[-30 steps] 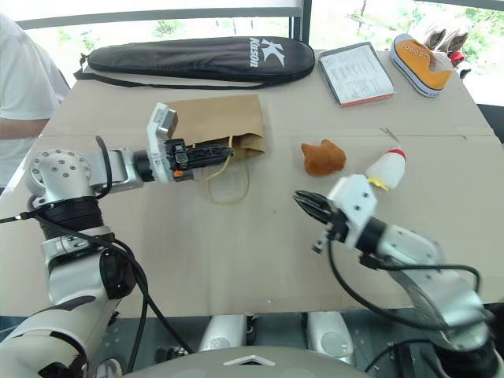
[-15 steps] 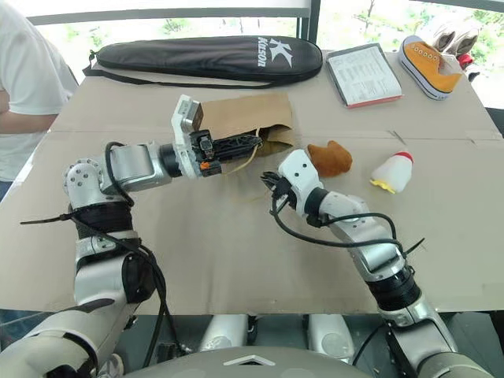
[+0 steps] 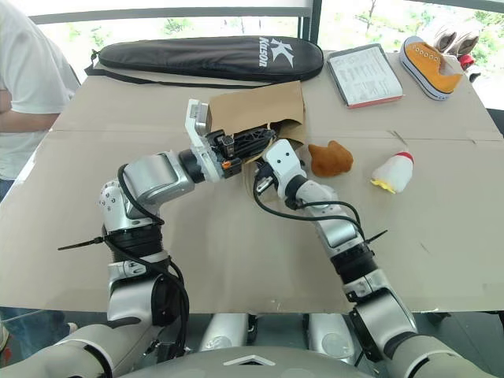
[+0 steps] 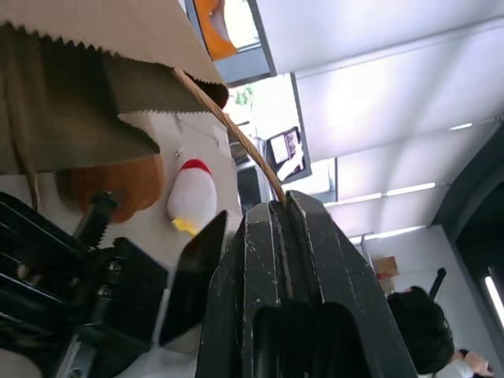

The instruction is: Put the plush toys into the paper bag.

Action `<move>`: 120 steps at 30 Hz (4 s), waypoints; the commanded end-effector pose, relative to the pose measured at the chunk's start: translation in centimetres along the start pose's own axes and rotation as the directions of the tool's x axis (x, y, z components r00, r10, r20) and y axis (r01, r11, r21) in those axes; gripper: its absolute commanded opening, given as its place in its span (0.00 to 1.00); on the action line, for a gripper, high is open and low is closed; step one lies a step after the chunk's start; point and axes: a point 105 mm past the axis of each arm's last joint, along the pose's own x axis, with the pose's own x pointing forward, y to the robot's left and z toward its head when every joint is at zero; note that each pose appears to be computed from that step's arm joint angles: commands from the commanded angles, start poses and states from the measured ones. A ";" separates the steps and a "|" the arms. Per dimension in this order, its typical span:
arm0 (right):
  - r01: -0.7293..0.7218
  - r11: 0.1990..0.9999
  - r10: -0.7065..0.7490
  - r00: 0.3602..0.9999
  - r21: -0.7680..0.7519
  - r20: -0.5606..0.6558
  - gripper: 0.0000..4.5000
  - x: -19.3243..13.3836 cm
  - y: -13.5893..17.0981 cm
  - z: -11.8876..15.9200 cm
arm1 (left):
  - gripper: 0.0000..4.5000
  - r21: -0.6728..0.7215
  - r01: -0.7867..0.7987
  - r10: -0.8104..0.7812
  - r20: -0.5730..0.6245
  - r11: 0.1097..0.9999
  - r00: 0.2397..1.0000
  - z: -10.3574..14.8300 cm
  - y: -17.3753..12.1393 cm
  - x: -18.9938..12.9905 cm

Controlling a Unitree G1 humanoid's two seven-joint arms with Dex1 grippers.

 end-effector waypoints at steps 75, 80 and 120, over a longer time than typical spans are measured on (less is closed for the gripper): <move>-0.203 0.970 0.202 0.979 0.135 0.018 0.00 -16.0 4.0 2.3 | 0.96 0.563 0.622 0.472 -0.408 -0.544 0.782 4.1 9.8 -3.2; -0.172 0.976 0.172 0.985 0.136 0.008 0.00 -16.3 4.3 2.2 | 0.96 0.566 0.533 0.355 -0.400 -0.629 0.845 4.2 8.1 -1.6; -0.019 0.999 0.020 0.999 -0.035 0.042 0.00 -9.8 1.5 5.3 | 0.02 0.783 0.188 -0.013 -0.224 0.593 0.975 1.5 0.9 -1.4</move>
